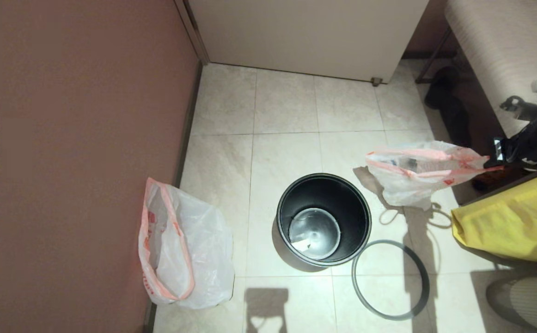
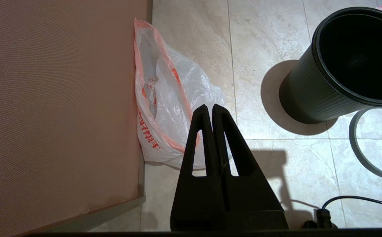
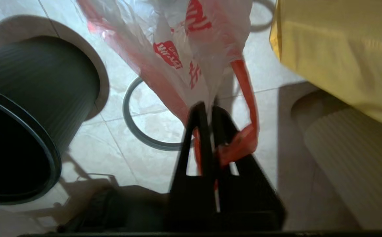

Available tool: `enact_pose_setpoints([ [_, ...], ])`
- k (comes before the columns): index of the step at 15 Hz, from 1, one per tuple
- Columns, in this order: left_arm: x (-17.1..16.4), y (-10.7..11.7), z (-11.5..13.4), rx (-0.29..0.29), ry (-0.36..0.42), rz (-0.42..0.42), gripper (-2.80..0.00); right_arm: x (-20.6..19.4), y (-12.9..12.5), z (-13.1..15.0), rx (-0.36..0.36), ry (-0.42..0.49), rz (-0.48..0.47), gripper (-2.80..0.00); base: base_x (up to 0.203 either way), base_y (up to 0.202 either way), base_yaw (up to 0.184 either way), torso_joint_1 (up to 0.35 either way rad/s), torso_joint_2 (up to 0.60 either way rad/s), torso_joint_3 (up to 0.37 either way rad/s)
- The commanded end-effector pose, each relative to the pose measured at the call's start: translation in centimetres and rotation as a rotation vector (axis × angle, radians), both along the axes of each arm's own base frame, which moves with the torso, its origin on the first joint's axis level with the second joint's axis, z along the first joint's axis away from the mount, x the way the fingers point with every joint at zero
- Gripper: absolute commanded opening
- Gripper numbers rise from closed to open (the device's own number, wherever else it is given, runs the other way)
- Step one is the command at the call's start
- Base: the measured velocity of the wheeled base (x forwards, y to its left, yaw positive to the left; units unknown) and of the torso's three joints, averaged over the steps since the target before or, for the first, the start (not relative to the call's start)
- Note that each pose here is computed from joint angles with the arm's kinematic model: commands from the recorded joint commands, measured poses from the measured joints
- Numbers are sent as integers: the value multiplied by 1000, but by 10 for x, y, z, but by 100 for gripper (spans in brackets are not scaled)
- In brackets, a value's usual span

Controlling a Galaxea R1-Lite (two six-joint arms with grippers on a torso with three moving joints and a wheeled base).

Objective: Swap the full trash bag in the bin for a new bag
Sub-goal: Place the trash bag on the floor

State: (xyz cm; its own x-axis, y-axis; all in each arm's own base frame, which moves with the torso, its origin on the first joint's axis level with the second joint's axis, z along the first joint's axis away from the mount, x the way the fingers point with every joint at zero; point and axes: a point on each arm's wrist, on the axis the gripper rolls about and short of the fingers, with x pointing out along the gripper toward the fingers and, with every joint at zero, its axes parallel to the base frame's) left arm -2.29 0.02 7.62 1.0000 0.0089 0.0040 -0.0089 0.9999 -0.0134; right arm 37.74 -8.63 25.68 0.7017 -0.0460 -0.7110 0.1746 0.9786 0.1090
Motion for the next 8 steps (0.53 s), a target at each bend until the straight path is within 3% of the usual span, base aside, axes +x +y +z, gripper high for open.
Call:
enact_pose_setpoints([
  [1,0,0,0,0,-1,0,-280,-3,2,2,30,4,-22,0,0,0,0,0,0,0],
  [3,0,0,0,0,-1,0,-280,1,2,0,93,-15,-48,0,0,0,0,0,0,0],
  [6,0,0,0,0,-1,0,-280,2,4,12,284,-113,-97,0,0,0,0,0,0,0],
  [8,0,0,0,0,-1,0,-280,-12,7,21,295,-105,-100,0,0,0,0,0,0,0],
])
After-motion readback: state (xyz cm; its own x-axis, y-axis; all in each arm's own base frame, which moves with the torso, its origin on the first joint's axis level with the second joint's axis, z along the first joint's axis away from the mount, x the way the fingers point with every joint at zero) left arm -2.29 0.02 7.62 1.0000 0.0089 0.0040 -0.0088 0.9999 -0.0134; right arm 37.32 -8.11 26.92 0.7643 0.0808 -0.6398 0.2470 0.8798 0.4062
